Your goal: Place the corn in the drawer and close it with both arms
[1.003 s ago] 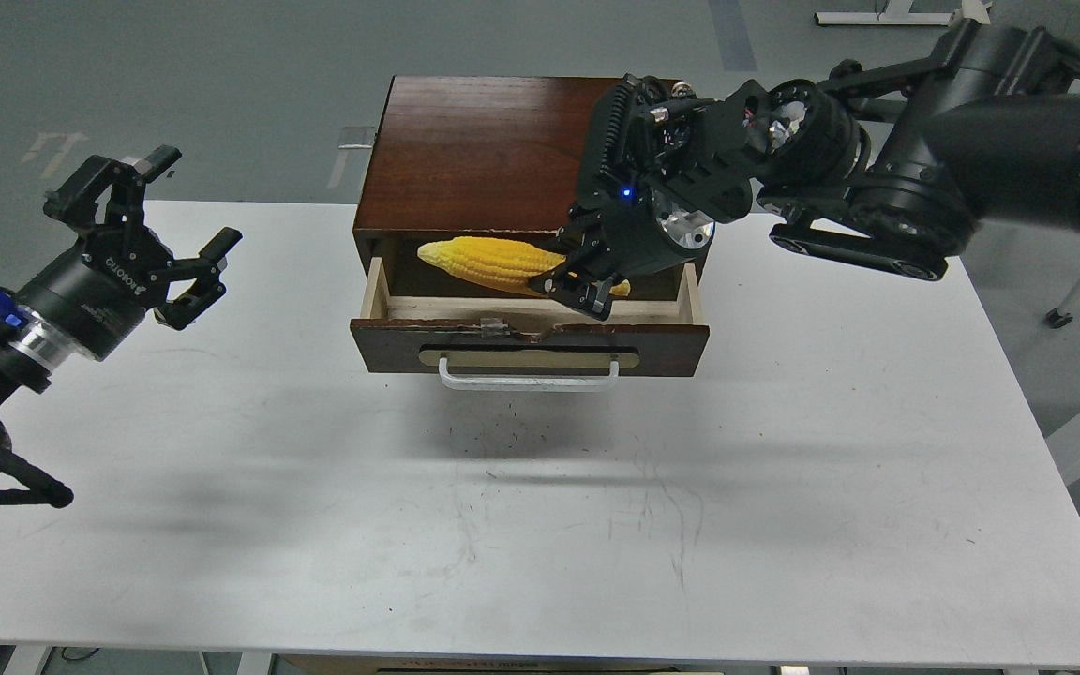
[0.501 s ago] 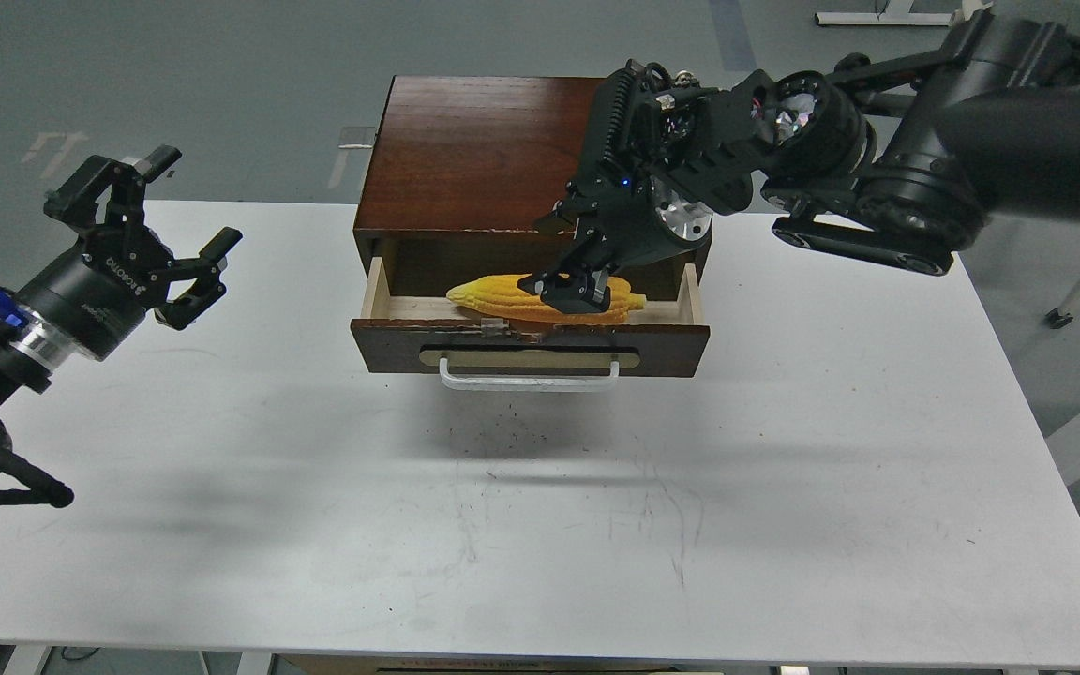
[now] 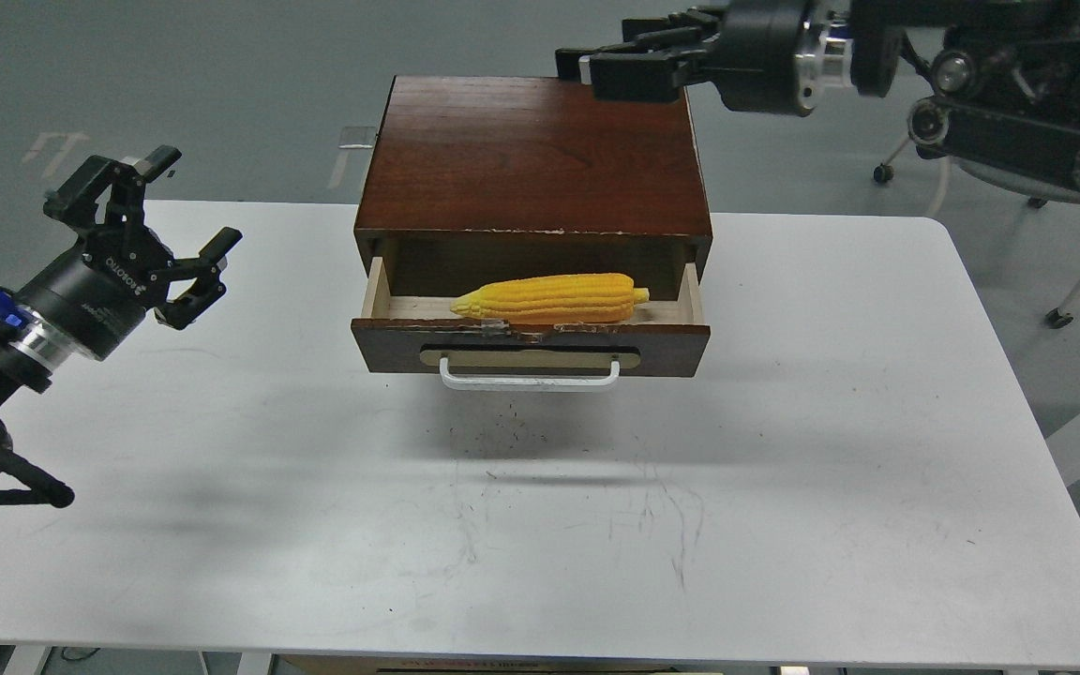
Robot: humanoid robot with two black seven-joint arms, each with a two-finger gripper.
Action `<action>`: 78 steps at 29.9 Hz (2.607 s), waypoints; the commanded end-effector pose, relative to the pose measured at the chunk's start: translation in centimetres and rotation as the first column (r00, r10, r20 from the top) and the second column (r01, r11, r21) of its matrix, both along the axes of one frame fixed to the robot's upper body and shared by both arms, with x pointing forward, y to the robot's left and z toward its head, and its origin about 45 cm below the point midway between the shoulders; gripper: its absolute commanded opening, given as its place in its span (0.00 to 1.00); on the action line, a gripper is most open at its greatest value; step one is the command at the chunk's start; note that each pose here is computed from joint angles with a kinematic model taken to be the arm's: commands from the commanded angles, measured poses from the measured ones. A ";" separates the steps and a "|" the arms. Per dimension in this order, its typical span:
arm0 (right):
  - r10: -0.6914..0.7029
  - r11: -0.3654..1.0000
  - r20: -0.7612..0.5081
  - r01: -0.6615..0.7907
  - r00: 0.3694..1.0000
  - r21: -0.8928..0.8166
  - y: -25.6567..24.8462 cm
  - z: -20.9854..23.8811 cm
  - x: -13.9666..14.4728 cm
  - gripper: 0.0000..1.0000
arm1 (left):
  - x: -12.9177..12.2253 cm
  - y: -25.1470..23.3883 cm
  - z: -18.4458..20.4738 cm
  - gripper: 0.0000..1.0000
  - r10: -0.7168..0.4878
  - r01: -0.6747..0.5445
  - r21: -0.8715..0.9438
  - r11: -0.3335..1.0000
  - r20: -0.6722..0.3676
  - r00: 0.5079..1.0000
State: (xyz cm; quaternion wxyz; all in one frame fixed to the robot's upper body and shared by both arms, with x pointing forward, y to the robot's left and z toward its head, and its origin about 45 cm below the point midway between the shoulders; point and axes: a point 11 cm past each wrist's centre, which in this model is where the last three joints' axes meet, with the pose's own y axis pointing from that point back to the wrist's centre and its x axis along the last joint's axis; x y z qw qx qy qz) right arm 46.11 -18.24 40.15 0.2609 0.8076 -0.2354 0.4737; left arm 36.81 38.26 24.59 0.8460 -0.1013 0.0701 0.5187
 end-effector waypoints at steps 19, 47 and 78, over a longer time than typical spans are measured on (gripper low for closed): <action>-0.173 0.357 -0.699 0.705 0.694 0.613 -16.0 -17.4 -3.5 0.96 | -0.1 -0.3 0.1 0.99 -0.011 0.011 0.015 1.000 0.021 1.000; -0.186 0.359 -0.722 0.730 0.666 0.581 -16.6 -19.1 -4.4 0.96 | -6.3 -26.4 7.5 0.00 -0.908 0.181 0.933 0.312 0.236 0.346; -0.187 0.363 -0.729 0.736 0.659 0.572 -16.6 -19.5 -4.7 0.96 | -6.6 -21.1 -4.6 0.00 -0.751 0.499 0.767 0.403 -0.034 0.660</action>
